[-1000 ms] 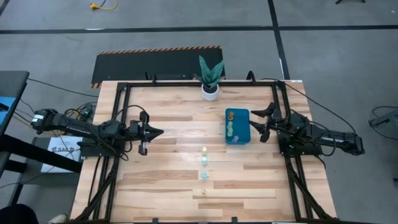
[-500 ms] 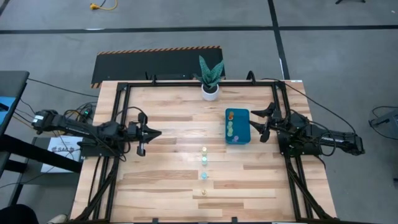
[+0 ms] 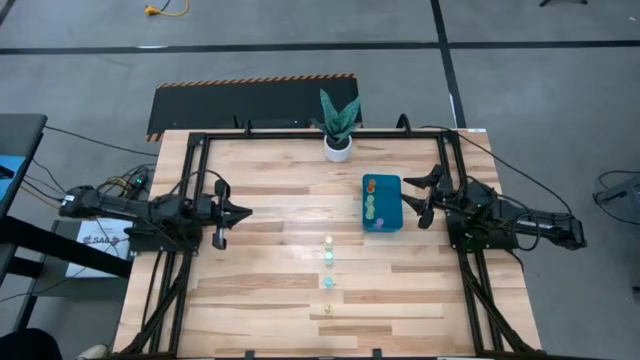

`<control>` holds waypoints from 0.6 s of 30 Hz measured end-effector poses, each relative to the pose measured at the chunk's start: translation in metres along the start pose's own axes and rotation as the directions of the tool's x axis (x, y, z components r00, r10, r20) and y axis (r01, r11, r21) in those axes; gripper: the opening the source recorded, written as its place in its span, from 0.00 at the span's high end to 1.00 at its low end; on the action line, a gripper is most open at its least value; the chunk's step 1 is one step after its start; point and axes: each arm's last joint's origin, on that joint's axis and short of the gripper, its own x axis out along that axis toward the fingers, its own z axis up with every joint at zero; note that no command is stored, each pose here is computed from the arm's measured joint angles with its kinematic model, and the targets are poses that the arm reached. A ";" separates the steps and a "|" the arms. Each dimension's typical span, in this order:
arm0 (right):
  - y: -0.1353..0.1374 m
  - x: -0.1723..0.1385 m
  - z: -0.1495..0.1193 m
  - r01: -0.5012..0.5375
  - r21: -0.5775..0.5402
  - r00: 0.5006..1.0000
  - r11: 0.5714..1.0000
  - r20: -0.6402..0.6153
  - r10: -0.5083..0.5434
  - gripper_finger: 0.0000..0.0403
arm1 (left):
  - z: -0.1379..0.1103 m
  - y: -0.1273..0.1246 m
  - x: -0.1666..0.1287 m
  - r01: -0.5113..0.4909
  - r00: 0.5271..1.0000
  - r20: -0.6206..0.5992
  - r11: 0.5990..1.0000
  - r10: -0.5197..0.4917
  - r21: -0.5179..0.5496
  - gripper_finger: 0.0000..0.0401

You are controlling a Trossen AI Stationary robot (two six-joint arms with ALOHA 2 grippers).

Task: Pick and place pill bottles into a basket
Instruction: Move the blue bin to the center of the table

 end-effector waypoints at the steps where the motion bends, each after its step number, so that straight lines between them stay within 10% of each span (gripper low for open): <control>1: 0.000 0.000 0.000 0.000 0.000 1.000 1.000 0.000 0.000 0.39 | 0.000 0.000 -0.001 0.000 1.000 -0.002 1.000 0.000 0.000 0.98; 18: 0.000 0.000 0.000 0.000 0.000 1.000 1.000 0.000 0.000 0.39 | -0.007 0.003 -0.016 -0.022 0.998 -0.068 0.999 0.019 -0.038 0.98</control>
